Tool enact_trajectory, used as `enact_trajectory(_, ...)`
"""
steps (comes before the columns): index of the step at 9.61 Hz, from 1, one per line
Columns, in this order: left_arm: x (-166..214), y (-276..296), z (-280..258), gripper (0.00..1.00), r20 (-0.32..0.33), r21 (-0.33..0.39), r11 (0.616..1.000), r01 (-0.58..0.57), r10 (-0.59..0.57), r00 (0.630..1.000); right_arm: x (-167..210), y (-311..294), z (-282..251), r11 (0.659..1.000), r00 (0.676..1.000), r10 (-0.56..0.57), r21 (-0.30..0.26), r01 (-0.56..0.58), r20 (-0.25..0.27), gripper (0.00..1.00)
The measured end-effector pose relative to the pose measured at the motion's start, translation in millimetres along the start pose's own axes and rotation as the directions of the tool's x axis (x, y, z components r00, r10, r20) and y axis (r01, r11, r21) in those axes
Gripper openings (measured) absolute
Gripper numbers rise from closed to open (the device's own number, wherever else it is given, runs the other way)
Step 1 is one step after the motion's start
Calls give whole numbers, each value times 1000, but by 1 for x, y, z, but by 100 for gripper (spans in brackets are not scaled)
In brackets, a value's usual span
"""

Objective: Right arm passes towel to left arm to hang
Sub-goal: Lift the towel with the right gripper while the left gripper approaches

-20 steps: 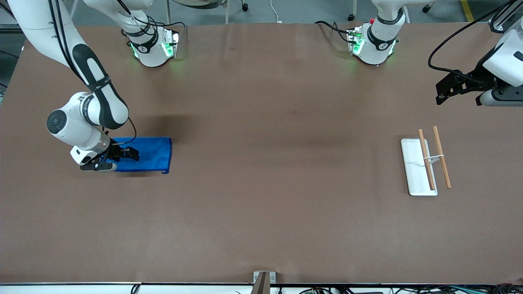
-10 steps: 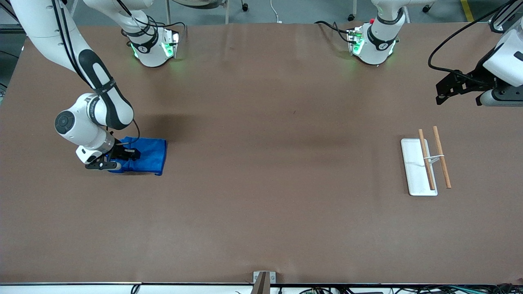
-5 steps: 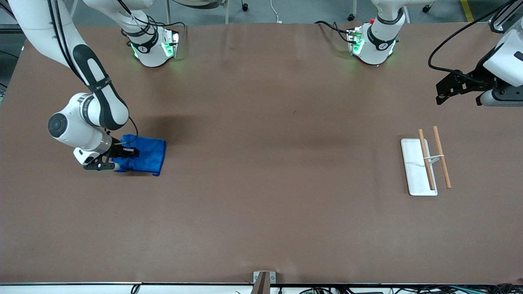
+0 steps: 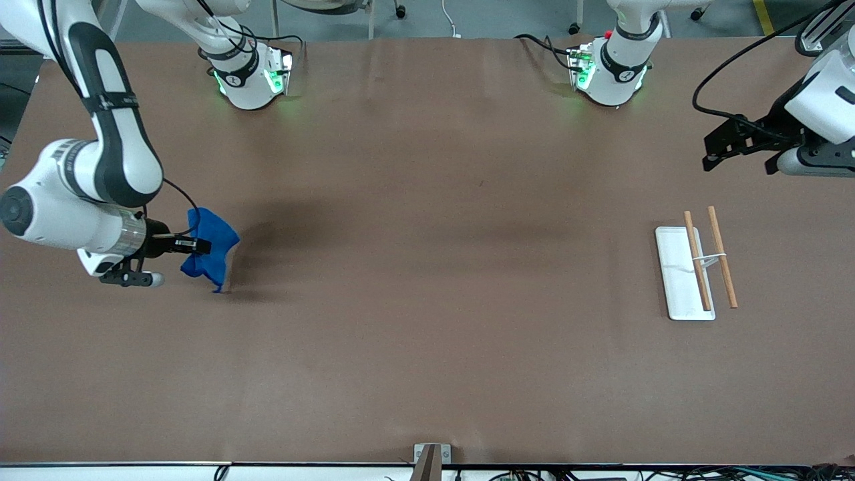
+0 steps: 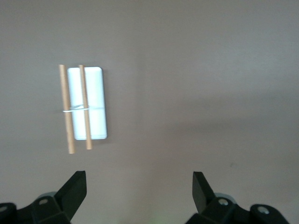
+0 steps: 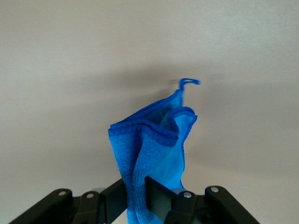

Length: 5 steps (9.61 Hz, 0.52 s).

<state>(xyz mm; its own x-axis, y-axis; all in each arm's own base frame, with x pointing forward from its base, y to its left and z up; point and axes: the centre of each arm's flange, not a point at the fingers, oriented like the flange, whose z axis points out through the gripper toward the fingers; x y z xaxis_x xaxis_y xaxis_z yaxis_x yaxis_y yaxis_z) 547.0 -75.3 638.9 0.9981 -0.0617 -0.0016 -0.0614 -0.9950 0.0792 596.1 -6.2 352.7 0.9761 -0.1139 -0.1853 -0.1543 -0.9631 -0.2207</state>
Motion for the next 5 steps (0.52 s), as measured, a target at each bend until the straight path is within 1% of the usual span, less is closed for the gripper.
enact_trajectory(1,7,5,10,100,14,-49,999,-1,2,1000,2,-24,-18,998,1000,29,50,-29,5,11)
enact_trajectory(2,14,13,22,100,31,-127,992,0,4,1000,2,-49,-30,995,999,47,92,-48,10,11)
enact_trajectory(3,22,22,34,100,51,-218,976,4,7,999,1,-74,-40,993,998,54,109,-55,8,11)
enact_trajectory(4,30,31,47,100,73,-312,950,4,20,997,-1,-103,-49,991,998,61,121,-60,-1,11)
enact_trajectory(5,38,40,60,100,87,-410,912,-11,51,995,-6,-136,-59,987,998,63,147,-61,-9,11)
